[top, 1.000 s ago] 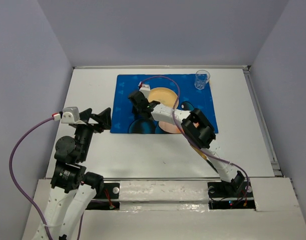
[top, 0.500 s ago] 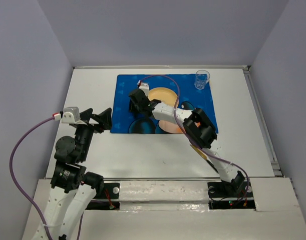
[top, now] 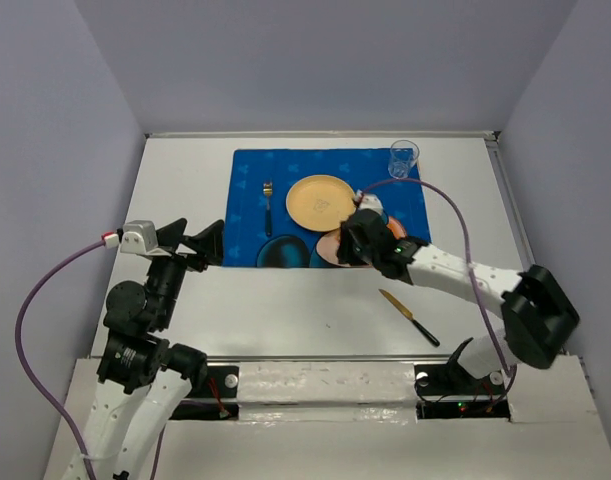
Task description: Set the dinner table for one person
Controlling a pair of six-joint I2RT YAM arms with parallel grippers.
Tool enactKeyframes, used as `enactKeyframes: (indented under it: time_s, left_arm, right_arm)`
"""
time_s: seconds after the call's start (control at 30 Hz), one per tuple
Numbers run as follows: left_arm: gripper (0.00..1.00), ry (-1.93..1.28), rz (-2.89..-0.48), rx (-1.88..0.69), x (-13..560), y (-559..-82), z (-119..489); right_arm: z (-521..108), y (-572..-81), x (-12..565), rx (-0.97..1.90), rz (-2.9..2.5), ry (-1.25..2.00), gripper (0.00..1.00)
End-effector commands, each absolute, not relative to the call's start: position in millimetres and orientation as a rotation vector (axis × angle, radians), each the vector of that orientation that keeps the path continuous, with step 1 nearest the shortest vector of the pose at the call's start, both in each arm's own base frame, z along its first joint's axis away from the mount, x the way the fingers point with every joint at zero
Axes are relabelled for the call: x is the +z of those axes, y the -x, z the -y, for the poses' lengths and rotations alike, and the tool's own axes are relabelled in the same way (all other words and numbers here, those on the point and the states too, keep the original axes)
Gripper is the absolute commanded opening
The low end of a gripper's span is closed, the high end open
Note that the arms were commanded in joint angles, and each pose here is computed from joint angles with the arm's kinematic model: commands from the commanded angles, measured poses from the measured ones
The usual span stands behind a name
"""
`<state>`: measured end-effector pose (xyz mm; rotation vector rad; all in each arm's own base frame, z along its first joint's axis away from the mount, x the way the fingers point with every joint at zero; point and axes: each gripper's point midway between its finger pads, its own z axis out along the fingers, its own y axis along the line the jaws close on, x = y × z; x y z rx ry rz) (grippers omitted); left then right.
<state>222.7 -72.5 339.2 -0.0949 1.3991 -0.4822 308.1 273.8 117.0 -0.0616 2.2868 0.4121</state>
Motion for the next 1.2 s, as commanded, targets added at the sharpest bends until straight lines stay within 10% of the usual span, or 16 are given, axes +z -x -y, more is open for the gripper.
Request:
enactKeyframes:
  time_s: [0.0, 0.23, 0.4, 0.77, 1.17]
  left_arm:
    - [0.99, 0.073, -1.323, -0.512, 357.0, -214.0, 75.0]
    - [0.99, 0.068, -1.293, -0.526, 363.4, -204.2, 74.1]
    - [0.99, 0.053, -1.284, -0.548, 365.7, -199.5, 77.4]
    - [0.99, 0.041, -1.274, -0.569, 368.1, -193.2, 80.4]
    - [0.99, 0.039, -1.283, -0.566, 366.5, -193.7, 81.6]
  right_arm:
    - [-192.0, -227.4, 61.3, 0.258, -2.567, -0.003, 0.49]
    - [-136.5, -147.8, 61.4, 0.172, -2.758, -0.266, 0.94]
    - [-117.1, -138.4, 72.3, 0.046, -2.773, -0.372, 1.00]
    - [-97.8, -158.5, 62.0, -0.204, -2.744, -0.460, 1.00]
    - [-104.7, -177.7, 15.9, -0.053, -2.857, -0.389, 0.75]
